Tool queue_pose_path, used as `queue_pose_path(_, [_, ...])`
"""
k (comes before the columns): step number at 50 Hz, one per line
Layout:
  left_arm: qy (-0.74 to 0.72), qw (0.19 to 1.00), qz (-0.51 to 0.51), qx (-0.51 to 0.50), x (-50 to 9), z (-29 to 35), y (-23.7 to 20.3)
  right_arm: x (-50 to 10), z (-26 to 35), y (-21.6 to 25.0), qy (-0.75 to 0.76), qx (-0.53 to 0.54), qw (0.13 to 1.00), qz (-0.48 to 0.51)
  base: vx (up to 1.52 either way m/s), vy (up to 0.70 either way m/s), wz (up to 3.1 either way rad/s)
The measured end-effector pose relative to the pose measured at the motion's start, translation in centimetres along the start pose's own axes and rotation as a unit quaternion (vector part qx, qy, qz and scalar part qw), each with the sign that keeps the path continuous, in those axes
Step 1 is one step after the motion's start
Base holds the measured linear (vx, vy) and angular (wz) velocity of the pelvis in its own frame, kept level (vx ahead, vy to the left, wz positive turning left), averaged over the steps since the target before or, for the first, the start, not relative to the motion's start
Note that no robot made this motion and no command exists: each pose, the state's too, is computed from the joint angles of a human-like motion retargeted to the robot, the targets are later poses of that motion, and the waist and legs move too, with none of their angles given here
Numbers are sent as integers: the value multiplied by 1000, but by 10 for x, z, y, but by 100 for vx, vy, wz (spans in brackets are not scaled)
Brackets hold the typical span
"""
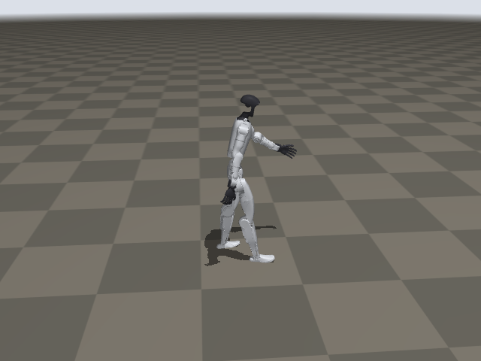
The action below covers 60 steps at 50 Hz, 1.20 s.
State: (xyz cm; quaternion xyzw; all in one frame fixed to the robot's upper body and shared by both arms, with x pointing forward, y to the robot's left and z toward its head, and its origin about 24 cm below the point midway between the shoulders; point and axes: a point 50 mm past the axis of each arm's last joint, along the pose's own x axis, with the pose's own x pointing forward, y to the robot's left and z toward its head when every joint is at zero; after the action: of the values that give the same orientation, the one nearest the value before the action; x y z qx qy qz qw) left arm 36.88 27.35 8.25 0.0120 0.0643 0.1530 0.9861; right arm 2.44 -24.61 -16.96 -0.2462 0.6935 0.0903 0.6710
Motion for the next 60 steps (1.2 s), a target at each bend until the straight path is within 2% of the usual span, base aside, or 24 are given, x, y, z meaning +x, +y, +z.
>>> queue_pose_path(5, [21,999,-7,-31,-9,-20,2,0,6,-5,-2,17,1000,-1,-36,12,-18])
queue_pose_path(10, [136,990,-24,-33,-44,-98,6,-3,29,-19,-22,38,999,-15,-31,0,-50])
queue_pose_path(15, [306,952,-26,5,-121,-195,23,-16,88,-57,-116,65,990,-53,-33,-6,-56])
queue_pose_path(20, [475,879,22,30,-222,-266,53,-59,167,-119,-246,77,951,-172,-42,-13,-51])
queue_pose_path(27, [615,783,77,57,-340,-299,82,-165,254,-198,-416,110,846,-314,-50,-14,-19])
queue_pose_path(31, [653,753,64,54,-379,-303,85,-207,273,-220,-468,131,805,-341,-47,-10,21])
queue_pose_path(35, [673,738,31,42,-392,-303,83,-214,276,-222,-480,152,798,-331,-42,-6,42])
queue_pose_path(39, [656,752,51,40,-370,-303,81,-187,270,-204,-449,167,830,-285,-37,-2,44])
queue_pose_path(43, [625,776,67,56,-335,-300,74,-133,244,-167,-388,156,877,-236,-30,1,39])
queue_pose_path(50, [504,855,112,45,-223,-270,39,-39,148,-79,-193,79,965,-158,-32,7,31])
queue_pose_path(55, [362,925,111,-34,-112,-198,5,-9,74,-27,-69,31,994,-85,-43,6,16])
queue_pose_path(60, [199,975,65,-79,-33,-98,-21,-1,20,6,-3,6,1000,-27,-49,11,-3])
